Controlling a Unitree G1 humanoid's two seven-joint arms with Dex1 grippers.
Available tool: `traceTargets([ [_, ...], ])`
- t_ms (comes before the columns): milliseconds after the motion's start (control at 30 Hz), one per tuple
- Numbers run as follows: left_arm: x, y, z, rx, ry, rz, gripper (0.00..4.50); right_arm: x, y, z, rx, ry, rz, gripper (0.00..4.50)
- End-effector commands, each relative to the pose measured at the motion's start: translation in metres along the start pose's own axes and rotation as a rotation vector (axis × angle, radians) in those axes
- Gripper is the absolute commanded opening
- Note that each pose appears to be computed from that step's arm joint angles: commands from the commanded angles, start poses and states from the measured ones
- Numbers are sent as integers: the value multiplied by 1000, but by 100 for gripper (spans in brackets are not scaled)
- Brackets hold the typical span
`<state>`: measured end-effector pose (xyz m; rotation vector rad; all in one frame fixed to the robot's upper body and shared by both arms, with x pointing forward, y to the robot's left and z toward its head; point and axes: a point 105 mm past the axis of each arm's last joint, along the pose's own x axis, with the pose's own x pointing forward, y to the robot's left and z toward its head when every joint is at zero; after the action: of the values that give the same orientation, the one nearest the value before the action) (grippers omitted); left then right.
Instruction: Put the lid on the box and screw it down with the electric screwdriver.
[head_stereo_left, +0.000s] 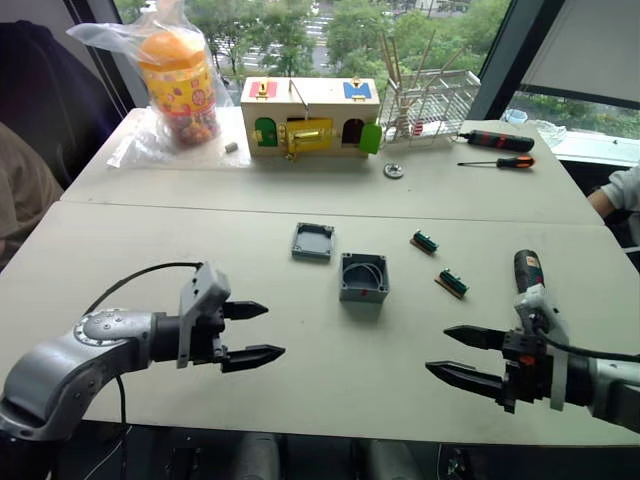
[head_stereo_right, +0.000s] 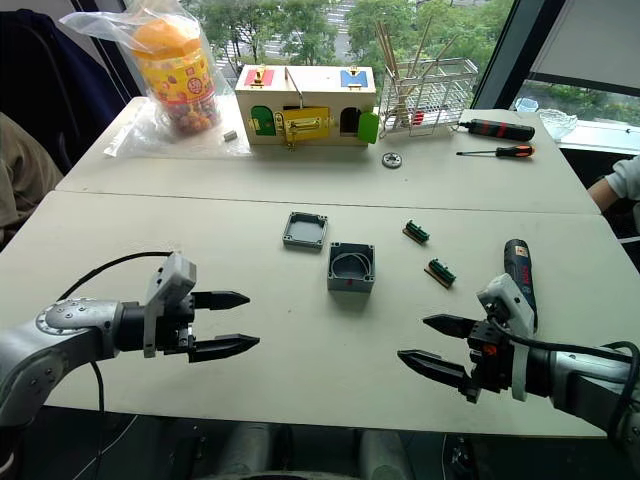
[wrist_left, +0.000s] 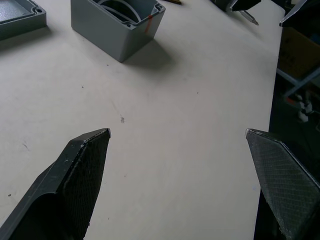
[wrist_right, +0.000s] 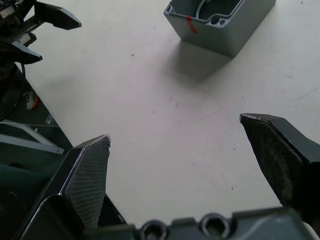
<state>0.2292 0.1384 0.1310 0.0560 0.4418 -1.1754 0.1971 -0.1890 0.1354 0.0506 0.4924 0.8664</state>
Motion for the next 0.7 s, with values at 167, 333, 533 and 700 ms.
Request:
traceTargets([
  [167, 0, 5, 6, 48, -9, 7, 447, 5, 0, 6, -118, -20, -62, 450],
  [333, 3, 12, 3, 76, 11, 69, 447, 9, -4, 12, -39, -69, -68, 450],
  [533, 6, 22, 12, 97, -25, 120, 447, 10, -2, 25, -86, -125, -42, 450],
  [700, 4, 36, 29, 91, -45, 107, 447, 11, -5, 25, -95, -111, -62, 450],
])
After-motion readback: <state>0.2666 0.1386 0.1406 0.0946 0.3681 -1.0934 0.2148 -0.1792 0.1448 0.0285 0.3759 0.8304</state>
